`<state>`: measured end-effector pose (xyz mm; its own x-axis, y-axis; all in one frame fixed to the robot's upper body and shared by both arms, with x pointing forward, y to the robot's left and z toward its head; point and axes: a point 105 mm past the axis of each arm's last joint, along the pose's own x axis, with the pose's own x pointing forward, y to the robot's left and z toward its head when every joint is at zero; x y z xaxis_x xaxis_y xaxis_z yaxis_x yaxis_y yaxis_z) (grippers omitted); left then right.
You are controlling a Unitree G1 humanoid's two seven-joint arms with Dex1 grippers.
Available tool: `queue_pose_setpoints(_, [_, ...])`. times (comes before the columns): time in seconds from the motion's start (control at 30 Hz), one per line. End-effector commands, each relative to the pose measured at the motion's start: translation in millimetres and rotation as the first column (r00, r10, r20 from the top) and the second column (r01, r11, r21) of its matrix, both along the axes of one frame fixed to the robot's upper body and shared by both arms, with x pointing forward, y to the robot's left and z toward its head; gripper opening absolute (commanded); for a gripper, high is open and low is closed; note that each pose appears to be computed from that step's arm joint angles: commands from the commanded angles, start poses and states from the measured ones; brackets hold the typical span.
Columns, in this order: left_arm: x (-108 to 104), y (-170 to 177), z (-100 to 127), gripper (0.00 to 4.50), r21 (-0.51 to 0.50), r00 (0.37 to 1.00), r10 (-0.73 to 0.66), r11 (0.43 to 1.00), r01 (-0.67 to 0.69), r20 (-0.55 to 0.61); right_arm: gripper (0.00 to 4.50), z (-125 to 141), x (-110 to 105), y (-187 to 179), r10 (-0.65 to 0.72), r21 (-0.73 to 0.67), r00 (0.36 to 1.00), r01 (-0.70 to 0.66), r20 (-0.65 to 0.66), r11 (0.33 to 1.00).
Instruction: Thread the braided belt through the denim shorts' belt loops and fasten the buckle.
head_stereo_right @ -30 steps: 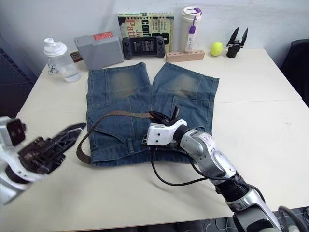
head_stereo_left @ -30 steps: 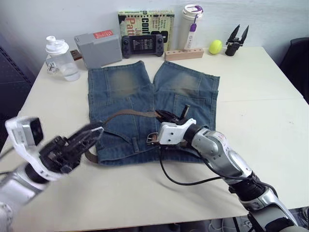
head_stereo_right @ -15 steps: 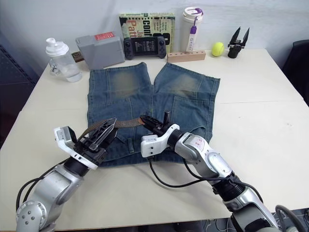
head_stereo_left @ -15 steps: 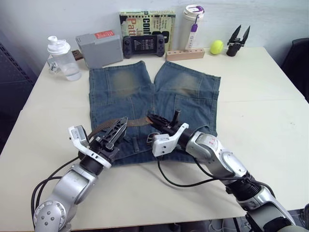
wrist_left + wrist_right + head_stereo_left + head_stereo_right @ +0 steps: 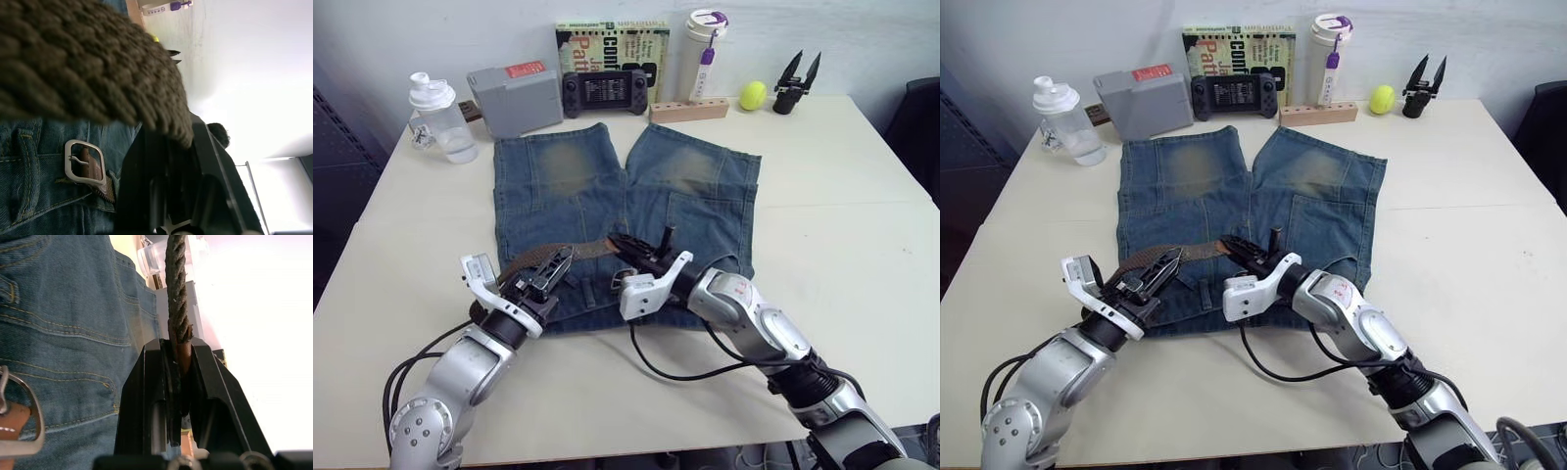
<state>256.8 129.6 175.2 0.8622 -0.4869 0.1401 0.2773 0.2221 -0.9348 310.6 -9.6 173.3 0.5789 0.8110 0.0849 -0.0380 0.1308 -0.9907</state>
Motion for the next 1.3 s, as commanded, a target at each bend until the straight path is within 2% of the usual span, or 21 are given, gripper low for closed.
queue_pose_setpoints(0.03, [-0.3,-3.8,5.3,0.03,-0.011,0.999,-0.034,0.999,0.034,0.024,0.0,9.4,-7.3,3.9,0.03,0.027,0.999,-0.03,0.032,0.999])
queue_pose_setpoints(0.17, [2.4,-2.2,4.4,0.03,-0.017,0.999,-0.036,0.999,0.037,0.029,0.0,6.9,-8.1,3.3,0.028,0.041,1.0,-0.028,-0.005,0.999])
queue_pose_setpoints(0.37, [2.9,4.0,3.7,0.03,-0.017,0.998,-0.027,0.999,0.028,0.054,0.0,8.0,-5.9,-3.7,0.042,0.158,0.983,-0.013,-0.177,0.987])
queue_pose_setpoints(0.4, [3.1,6.5,4.4,0.0,-0.017,0.998,-0.02,1.0,0.021,0.065,0.94,10.6,-5.0,-6.0,0.05,0.187,0.977,-0.011,-0.205,0.982])
queue_pose_setpoints(0.43, [3.2,8.1,4.9,0.0,-0.017,0.997,-0.015,1.0,0.016,0.071,1.06,12.2,-4.5,-7.5,0.057,0.205,0.973,-0.01,-0.223,0.979])
queue_pose_setpoints(0.5, [1.6,11.8,6.1,0.0,0.009,0.996,-0.015,1.0,0.014,0.094,1.95,16.1,-1.5,-13.7,0.092,0.293,0.938,0.01,-0.334,0.956])
queue_pose_setpoints(0.57, [-1.9,17.6,6.1,0.0,0.036,0.994,-0.017,0.999,0.014,0.105,2.75,12.6,-0.2,-20.3,0.131,0.321,0.881,0.025,-0.455,0.947])
queue_pose_setpoints(0.63, [-6.0,31.7,3.4,0.0,0.096,0.993,-0.008,0.995,-0.003,0.114,3.54,11.1,-2.5,-35.8,0.181,0.348,0.796,0.039,-0.577,0.937])
queue_pose_setpoints(0.7, [-12.2,44.9,-5.9,0.0,0.233,0.993,-0.032,0.972,0.003,0.117,4.39,10.6,-7.3,-53.4,0.238,0.373,0.679,0.057,-0.694,0.926])
queue_pose_setpoints(0.8, [-16.5,64.7,-18.0,0.0,0.328,0.995,-0.027,0.945,-0.004,0.091,4.39,14.4,-17.7,-73.8,0.307,0.397,0.535,0.059,-0.787,0.916])
queue_pose_setpoints(0.9, [-15.7,74.6,-23.1,0.0,0.391,0.996,-0.021,0.92,-0.014,0.086,4.39,16.8,-25.9,-85.0,0.329,0.392,0.435,0.061,-0.838,0.918])
queue_pose_setpoints(1.07, [-14.8,63.8,-29.1,0.0,0.432,0.995,-0.06,0.902,0.022,0.074,4.39,21.2,-30.2,-86.4,0.362,0.419,0.366,0.088,-0.857,0.904])
queue_pose_setpoints(1.3, [-16.3,68.7,-39.7,0.0,0.458,0.999,-0.029,0.889,0.012,0.03,4.39,21.7,-32.6,-86.5,0.367,0.427,0.349,0.111,-0.862,0.898])
